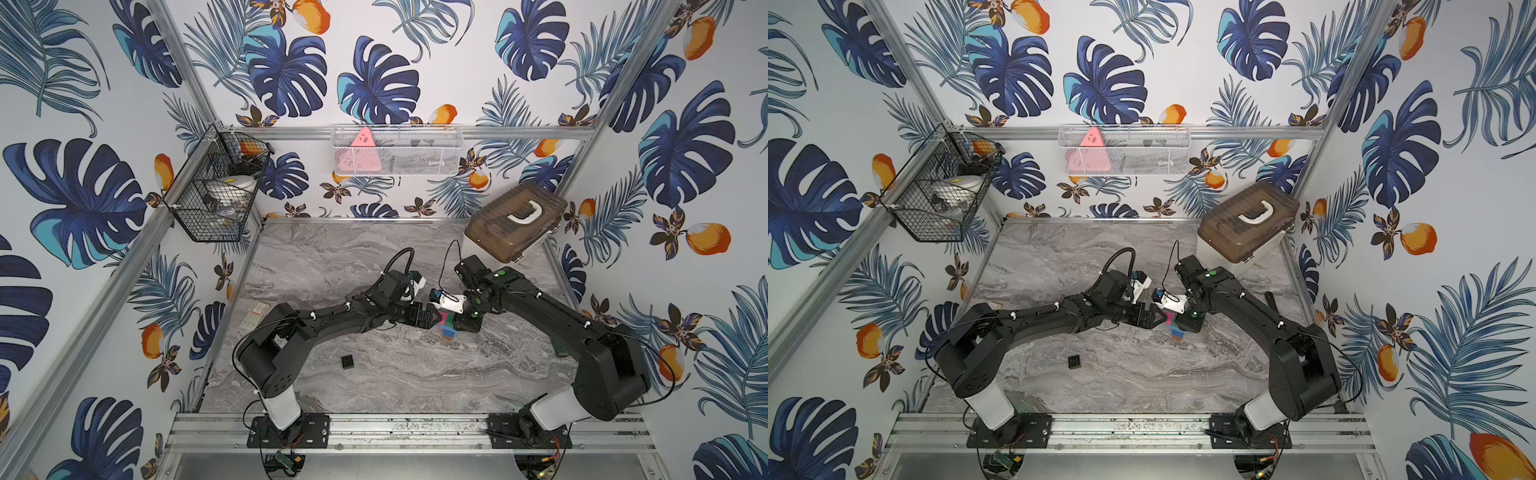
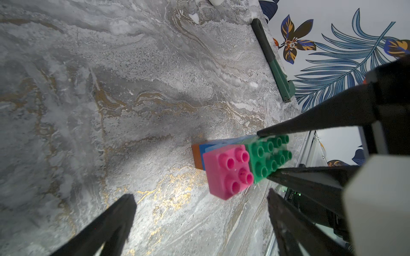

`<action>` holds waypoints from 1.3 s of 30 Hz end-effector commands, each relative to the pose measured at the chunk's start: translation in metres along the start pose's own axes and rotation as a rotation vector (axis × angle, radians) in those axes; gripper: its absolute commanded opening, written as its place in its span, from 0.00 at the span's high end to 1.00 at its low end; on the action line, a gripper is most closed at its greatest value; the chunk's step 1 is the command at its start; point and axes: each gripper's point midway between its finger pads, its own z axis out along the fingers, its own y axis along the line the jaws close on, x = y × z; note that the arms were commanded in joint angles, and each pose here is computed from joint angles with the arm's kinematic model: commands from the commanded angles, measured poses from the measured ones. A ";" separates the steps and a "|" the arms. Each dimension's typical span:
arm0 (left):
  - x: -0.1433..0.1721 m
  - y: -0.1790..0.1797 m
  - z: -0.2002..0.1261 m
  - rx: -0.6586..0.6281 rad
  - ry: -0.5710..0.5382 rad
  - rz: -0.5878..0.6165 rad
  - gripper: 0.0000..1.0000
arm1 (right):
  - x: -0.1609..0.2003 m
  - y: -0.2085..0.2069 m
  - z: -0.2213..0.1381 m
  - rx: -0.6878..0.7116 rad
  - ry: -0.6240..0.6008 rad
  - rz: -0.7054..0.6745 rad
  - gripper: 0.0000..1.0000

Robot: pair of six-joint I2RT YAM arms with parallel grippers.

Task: Assemble a spoon with lego
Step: Assemble the lego brick with the lego brick.

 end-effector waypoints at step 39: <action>-0.003 -0.002 -0.012 -0.030 0.000 0.039 0.02 | -0.005 0.003 -0.020 0.037 -0.074 0.041 0.31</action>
